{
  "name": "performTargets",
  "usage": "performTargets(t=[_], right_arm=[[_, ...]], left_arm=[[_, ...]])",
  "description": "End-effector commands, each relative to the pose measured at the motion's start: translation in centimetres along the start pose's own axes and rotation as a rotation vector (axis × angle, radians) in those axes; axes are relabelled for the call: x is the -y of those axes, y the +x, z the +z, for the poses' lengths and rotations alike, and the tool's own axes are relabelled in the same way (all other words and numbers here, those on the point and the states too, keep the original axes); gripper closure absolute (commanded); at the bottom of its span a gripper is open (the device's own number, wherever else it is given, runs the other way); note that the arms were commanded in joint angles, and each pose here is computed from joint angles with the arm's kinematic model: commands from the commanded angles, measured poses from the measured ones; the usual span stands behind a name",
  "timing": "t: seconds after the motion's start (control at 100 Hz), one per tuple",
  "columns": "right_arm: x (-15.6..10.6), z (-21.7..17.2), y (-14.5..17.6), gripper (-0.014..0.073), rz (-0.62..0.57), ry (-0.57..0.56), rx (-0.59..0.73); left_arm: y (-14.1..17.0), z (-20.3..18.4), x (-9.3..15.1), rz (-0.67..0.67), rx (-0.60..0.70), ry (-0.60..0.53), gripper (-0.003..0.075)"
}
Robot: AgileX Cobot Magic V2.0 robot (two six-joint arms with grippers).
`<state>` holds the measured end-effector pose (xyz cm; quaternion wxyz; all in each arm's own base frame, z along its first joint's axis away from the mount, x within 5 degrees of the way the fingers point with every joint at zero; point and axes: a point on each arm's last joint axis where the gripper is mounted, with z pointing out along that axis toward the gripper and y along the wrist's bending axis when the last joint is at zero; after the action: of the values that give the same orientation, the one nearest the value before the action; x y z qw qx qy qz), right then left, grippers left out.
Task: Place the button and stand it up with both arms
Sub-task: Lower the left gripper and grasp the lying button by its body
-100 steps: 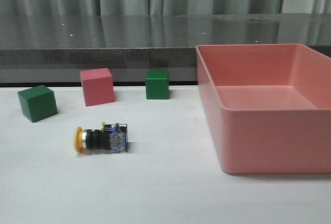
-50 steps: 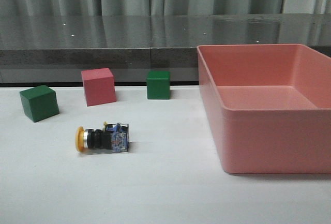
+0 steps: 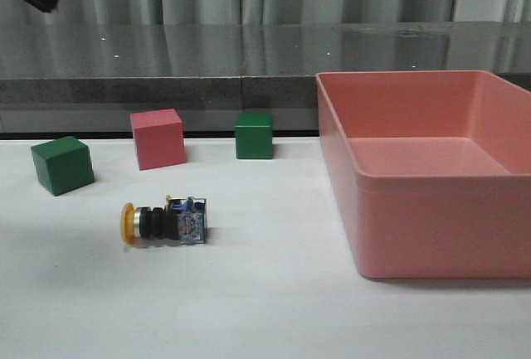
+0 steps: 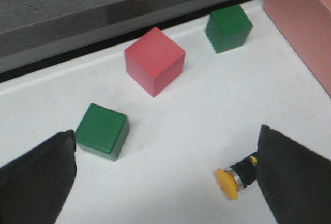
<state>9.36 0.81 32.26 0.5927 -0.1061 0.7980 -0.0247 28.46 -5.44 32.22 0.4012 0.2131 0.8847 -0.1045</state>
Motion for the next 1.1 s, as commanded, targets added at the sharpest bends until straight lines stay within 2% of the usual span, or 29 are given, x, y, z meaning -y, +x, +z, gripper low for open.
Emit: performTargets(t=[0.0, 0.13, 0.28, 0.34, 0.53, 0.71, 0.91, 1.09], right_arm=[[0.4, -0.3, -1.3, 0.0657, 0.004, 0.033, 0.095], [0.4, -0.3, -1.3, 0.0657, 0.004, 0.035, 0.099], [0.4, -0.3, -1.3, 0.0657, 0.004, 0.035, 0.099], [0.4, -0.3, -1.3, 0.0657, 0.004, 0.035, 0.099], [0.4, -0.3, -1.3, 0.0657, 0.004, 0.035, 0.099], [0.4, -0.3, -1.3, 0.0657, 0.004, 0.035, 0.099], [0.4, -0.3, -1.3, 0.0657, 0.004, 0.035, 0.099], [0.4, -0.3, -1.3, 0.0657, 0.004, 0.035, 0.099]], left_arm=[[-1.9, 0.5, 0.7, 0.062, 0.133, 0.088, 0.0048], [-1.9, 3.2, 1.7, 0.242, 0.170, 0.320, 0.0048], [-0.4, 6.0, 2.2, 0.471, 0.127, 0.613, 0.0048], [0.3, 7.1, 1.9, 0.531, 0.140, 0.675, 0.0048], [1.0, 9.3, 1.0, 0.527, 0.136, 0.642, 0.0048], [1.0, 9.6, 1.0, 0.518, 0.142, 0.645, 0.0048], [1.7, 9.7, 1.1, 0.660, 0.170, 0.649, 0.0048], [3.1, 10.1, 1.4, 0.676, 0.154, 0.680, 0.0048]])
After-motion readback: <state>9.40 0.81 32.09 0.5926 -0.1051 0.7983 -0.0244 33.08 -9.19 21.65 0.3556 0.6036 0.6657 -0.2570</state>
